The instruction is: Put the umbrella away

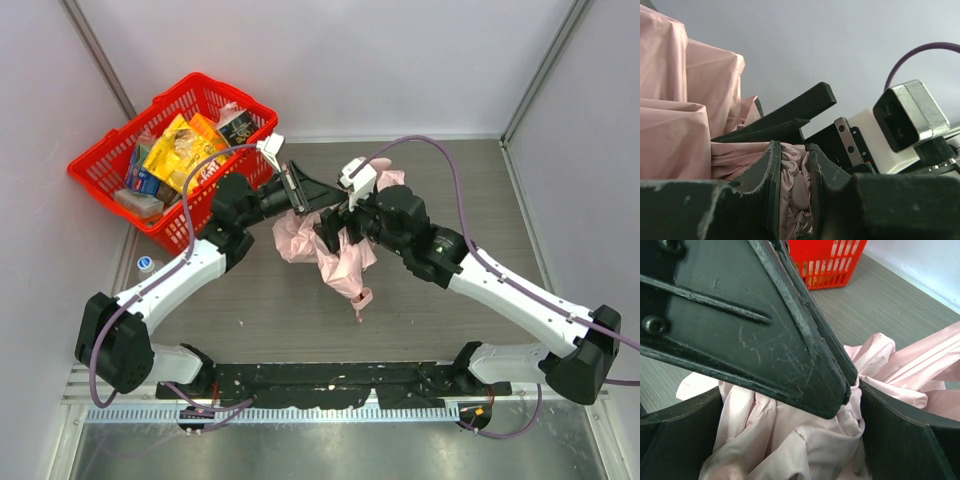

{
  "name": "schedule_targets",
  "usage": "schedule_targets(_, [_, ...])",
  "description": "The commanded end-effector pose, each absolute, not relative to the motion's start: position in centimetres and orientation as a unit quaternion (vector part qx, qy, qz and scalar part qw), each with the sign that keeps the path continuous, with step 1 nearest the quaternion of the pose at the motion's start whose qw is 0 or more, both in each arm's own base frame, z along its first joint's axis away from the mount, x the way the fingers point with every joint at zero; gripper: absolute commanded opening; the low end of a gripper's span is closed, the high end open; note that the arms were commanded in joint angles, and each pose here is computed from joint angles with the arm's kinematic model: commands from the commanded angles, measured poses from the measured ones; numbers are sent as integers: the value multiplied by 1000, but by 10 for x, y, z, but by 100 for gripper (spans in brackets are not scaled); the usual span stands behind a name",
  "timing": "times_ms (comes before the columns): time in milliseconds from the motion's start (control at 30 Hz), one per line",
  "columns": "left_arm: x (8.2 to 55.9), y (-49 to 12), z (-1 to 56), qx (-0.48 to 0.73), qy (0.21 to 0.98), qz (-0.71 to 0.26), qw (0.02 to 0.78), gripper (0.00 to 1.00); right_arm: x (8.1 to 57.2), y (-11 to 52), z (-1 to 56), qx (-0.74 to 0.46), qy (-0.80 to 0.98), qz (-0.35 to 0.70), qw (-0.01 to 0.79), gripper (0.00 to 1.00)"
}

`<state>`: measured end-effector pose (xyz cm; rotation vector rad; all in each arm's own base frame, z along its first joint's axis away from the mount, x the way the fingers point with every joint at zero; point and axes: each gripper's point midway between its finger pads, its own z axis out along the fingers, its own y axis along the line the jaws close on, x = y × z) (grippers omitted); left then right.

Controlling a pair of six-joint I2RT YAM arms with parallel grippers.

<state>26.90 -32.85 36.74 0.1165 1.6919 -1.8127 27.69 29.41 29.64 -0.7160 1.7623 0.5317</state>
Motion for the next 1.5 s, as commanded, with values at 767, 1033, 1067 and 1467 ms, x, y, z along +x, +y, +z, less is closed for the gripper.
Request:
schedule_targets(767, [254,-266,478,104,577,-632,507,99,278,233,303,-237,729,163,621,1])
schedule_targets(1033, [260,-182,448,-12,614,-459,643,95,334,150,300,-224,775,-176,564,1])
schedule_targets(1067, [258,-181,441,-15,616,-459,640,93,340,146,309,-232,766,-208,562,1])
schedule_targets(1467, [245,-173,335,-45,701,-420,575,60,377,201,220,-345,751,-242,508,1])
